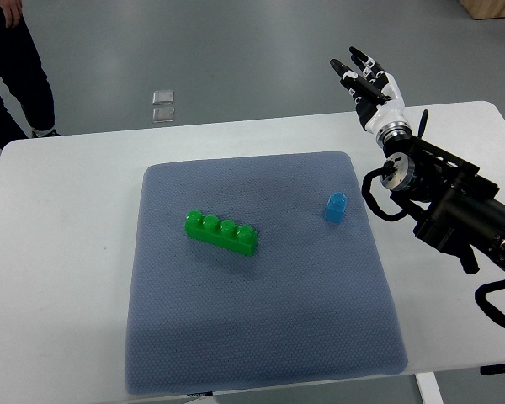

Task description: Stack blue block on green block with right hand

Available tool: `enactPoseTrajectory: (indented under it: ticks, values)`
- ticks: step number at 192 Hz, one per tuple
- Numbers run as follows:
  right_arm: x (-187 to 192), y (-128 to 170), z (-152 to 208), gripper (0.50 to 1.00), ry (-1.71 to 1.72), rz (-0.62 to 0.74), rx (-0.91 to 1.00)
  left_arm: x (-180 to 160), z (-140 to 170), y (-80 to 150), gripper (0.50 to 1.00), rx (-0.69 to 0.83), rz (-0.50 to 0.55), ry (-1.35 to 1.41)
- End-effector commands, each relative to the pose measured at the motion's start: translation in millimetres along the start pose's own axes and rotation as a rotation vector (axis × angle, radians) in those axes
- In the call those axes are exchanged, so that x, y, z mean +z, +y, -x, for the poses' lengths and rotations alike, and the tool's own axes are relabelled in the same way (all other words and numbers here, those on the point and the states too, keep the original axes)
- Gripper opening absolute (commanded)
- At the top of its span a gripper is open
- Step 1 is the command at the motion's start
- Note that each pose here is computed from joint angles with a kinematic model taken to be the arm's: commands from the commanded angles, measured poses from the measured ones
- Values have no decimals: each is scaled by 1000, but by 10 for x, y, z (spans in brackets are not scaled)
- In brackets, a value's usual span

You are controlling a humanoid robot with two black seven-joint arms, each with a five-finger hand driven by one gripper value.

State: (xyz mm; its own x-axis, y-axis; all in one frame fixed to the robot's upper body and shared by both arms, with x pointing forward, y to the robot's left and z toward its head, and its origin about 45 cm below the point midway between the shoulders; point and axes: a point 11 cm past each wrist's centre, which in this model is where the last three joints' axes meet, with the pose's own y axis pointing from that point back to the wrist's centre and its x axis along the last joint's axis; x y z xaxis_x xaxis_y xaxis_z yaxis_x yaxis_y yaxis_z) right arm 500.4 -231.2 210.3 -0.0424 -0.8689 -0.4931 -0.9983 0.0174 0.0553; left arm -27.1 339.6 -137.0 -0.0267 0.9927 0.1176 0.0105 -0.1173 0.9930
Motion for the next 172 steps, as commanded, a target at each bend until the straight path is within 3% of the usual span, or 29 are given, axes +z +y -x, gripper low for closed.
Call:
enactPoseTrajectory:
  ticks: [1, 172]
  values:
    - [-5, -2, 5, 911, 1, -1, -2, 12, 2, 0, 1000, -1, 2, 3]
    - [6, 1, 2, 911, 2, 1, -1, -21, -4, 0, 1000, 1, -5, -4]
